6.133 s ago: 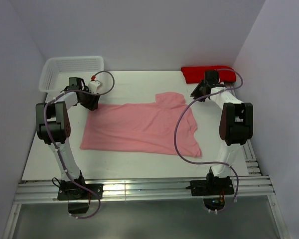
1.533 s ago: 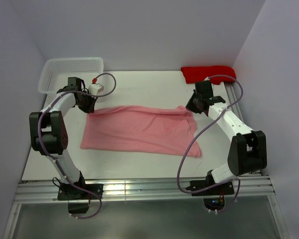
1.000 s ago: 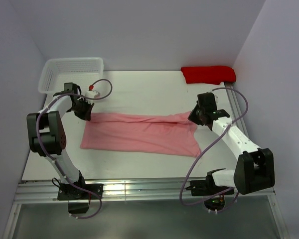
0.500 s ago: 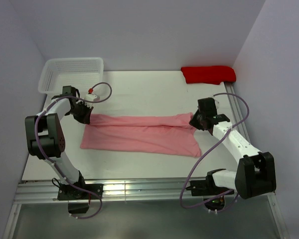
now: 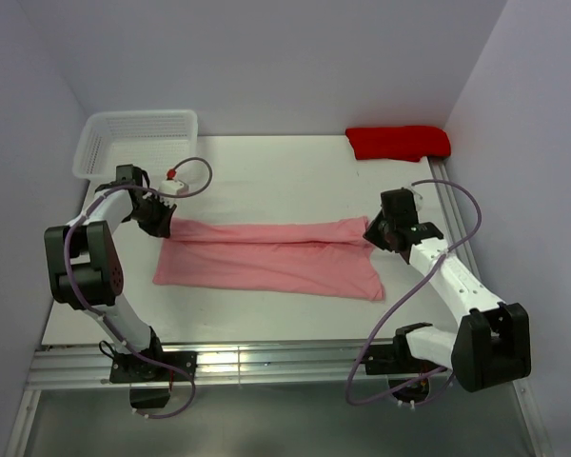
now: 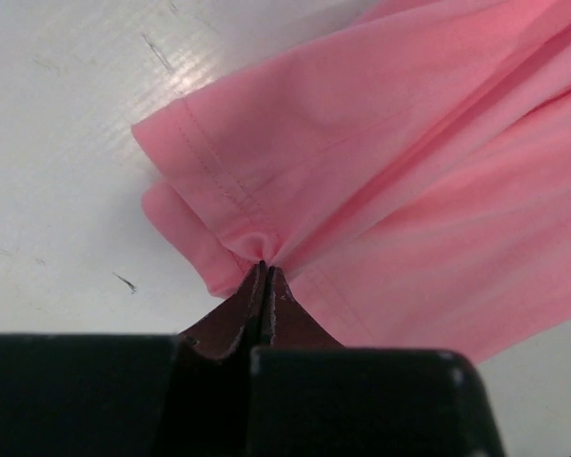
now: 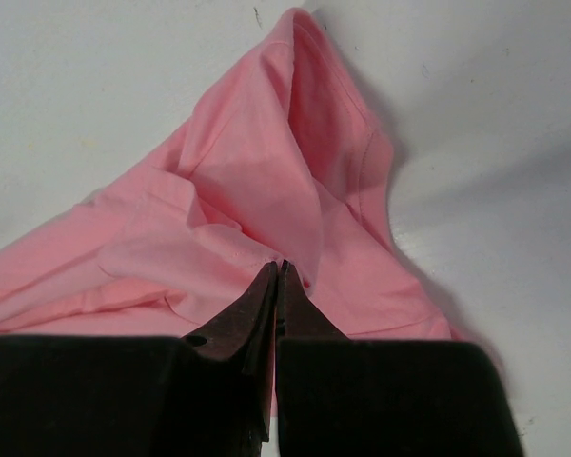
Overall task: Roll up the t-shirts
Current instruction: Fold the tshirt
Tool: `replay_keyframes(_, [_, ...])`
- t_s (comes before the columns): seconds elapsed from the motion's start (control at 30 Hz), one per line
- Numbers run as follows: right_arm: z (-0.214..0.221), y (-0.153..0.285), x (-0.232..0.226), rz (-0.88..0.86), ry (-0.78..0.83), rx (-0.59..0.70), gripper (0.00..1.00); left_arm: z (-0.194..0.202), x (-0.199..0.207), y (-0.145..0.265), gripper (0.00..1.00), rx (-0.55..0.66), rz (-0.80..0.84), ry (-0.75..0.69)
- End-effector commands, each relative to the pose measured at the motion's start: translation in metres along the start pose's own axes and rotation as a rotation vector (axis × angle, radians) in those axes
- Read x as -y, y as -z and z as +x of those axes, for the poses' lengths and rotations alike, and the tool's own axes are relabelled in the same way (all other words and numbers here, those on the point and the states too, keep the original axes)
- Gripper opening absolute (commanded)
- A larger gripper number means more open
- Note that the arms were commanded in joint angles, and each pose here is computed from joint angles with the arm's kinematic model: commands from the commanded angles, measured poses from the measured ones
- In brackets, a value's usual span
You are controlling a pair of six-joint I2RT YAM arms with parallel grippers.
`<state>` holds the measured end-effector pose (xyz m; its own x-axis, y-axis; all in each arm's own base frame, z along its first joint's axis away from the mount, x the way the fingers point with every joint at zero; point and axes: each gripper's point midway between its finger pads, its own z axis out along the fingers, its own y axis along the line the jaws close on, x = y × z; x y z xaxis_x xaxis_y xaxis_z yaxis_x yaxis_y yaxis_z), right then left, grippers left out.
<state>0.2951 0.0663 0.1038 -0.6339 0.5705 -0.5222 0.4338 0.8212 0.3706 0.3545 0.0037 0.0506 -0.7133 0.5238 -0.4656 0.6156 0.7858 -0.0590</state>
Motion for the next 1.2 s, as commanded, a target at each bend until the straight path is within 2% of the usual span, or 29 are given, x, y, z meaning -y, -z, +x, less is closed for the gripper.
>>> replay_keyframes(0.0, [-0.001, 0.004, 0.004, 0.008, -0.008, 0.025, 0.0, -0.002, 0.006, 0.01, 0.0, 0.031, 0.009, -0.033])
replay_keyframes(0.23, [0.018, -0.003, 0.016, 0.019, -0.027, -0.011, 0.0, 0.012, 0.011, 0.006, 0.01, -0.006, 0.021, -0.034])
replay_keyframes(0.33, [0.024, -0.007, 0.02, 0.021, -0.03, -0.019, 0.0, 0.012, 0.012, 0.008, 0.15, 0.002, 0.018, -0.04])
replay_keyframes(0.37, [0.026, -0.007, 0.021, 0.024, -0.034, -0.023, 0.01, 0.011, 0.012, 0.009, 0.24, 0.006, 0.014, -0.041])
replay_keyframes(0.43, [0.029, -0.008, 0.021, 0.021, -0.033, -0.033, 0.08, 0.008, 0.01, 0.012, 0.34, 0.019, 0.002, -0.043])
replay_keyframes(0.5, [0.031, -0.008, 0.023, 0.021, -0.037, -0.032, 0.15, 0.004, 0.01, 0.015, 0.38, 0.034, -0.003, -0.045])
replay_keyframes(0.53, [0.031, -0.008, 0.024, 0.02, -0.036, -0.031, 0.24, 0.001, 0.009, 0.018, 0.4, 0.048, -0.004, -0.045])
replay_keyframes(0.6, [0.031, -0.007, 0.025, 0.022, -0.033, -0.027, 0.3, -0.004, 0.007, 0.025, 0.44, 0.066, -0.015, -0.046])
replay_keyframes(0.63, [0.031, -0.006, 0.026, 0.023, -0.031, -0.026, 0.34, -0.011, 0.006, 0.03, 0.45, 0.086, -0.018, -0.049])
replay_keyframes(0.73, [0.03, -0.001, 0.025, 0.016, -0.032, -0.02, 0.38, -0.015, 0.005, 0.035, 0.44, 0.097, -0.023, -0.033])
replay_keyframes(0.9, [0.016, 0.007, 0.012, -0.029, -0.035, 0.017, 0.41, -0.029, 0.0, 0.039, 0.36, 0.121, -0.021, 0.002])
replay_keyframes(1.17, [-0.006, -0.02, -0.012, 0.015, 0.029, -0.029, 0.41, -0.036, -0.002, 0.036, 0.36, 0.121, 0.006, 0.049])
